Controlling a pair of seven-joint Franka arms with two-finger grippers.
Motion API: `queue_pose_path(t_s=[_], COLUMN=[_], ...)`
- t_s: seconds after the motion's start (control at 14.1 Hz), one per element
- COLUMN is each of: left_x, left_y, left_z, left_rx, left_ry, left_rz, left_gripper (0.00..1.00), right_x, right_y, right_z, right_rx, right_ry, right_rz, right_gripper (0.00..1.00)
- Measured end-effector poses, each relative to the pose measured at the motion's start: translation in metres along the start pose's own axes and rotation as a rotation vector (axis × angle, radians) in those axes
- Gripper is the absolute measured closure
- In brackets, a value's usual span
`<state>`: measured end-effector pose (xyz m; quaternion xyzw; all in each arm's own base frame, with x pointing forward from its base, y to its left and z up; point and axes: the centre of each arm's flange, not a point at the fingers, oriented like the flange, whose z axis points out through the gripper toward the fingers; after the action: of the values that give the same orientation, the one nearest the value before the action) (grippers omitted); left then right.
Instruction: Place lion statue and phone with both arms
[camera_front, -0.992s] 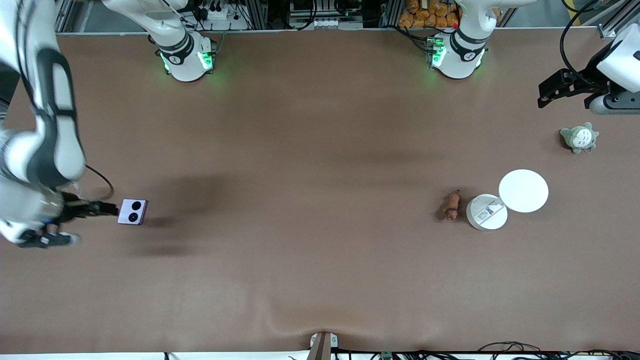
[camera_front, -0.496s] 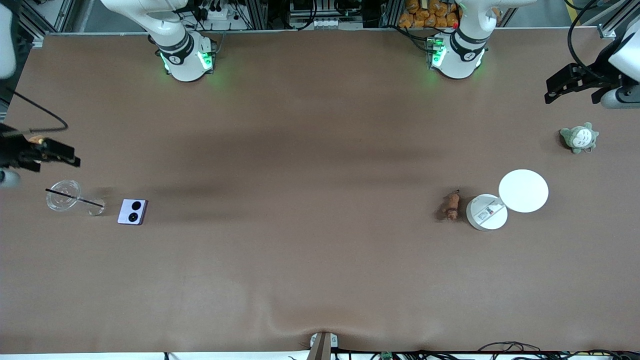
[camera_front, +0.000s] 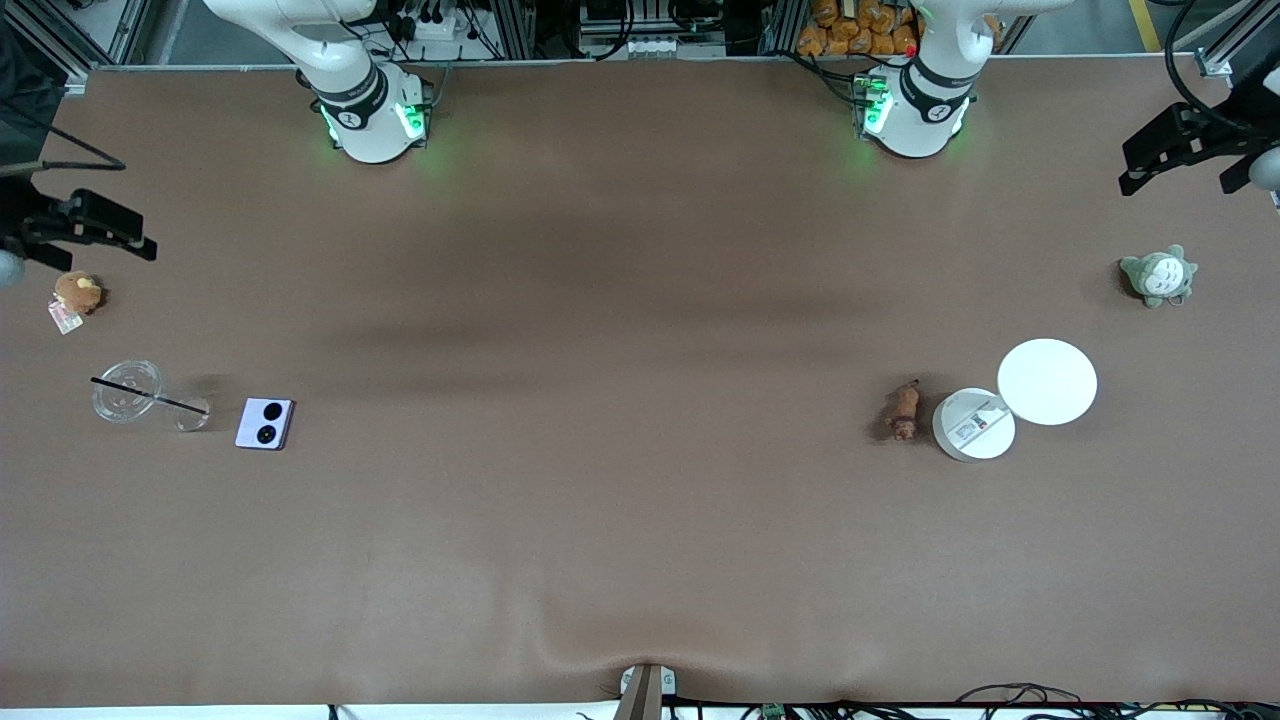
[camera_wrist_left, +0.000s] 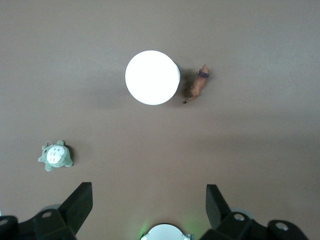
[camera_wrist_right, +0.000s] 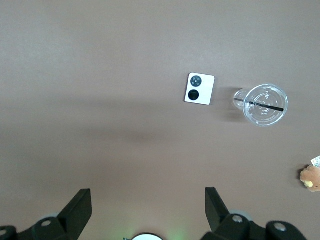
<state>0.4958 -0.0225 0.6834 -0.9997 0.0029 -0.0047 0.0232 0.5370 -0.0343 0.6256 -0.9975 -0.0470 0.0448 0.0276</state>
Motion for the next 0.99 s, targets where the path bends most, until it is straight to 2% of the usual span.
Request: queue_pose_path(t_s=[0.57, 0.85, 0.99], left_x=[-0.008, -0.007, -0.007], left_y=[0.003, 0.003, 0.001], left_z=[0.008, 0.015, 0.018], left_rx=[0.009, 0.01, 0.009], left_ry=[-0.087, -0.098, -0.092], left_rz=[-0.071, -0.073, -0.077], left_gripper=[0.0, 0.0, 0.0], right_x=[-0.017, -0.014, -0.014], right_y=[-0.007, -0.009, -0.012], right_z=[-0.019, -0.031, -0.034], right_rx=[-0.013, -0.02, -0.021], right_ry=[-0.041, 0.01, 0.022], right_rz=[0.059, 0.075, 0.129], right_gripper=[0.0, 0.0, 0.0])
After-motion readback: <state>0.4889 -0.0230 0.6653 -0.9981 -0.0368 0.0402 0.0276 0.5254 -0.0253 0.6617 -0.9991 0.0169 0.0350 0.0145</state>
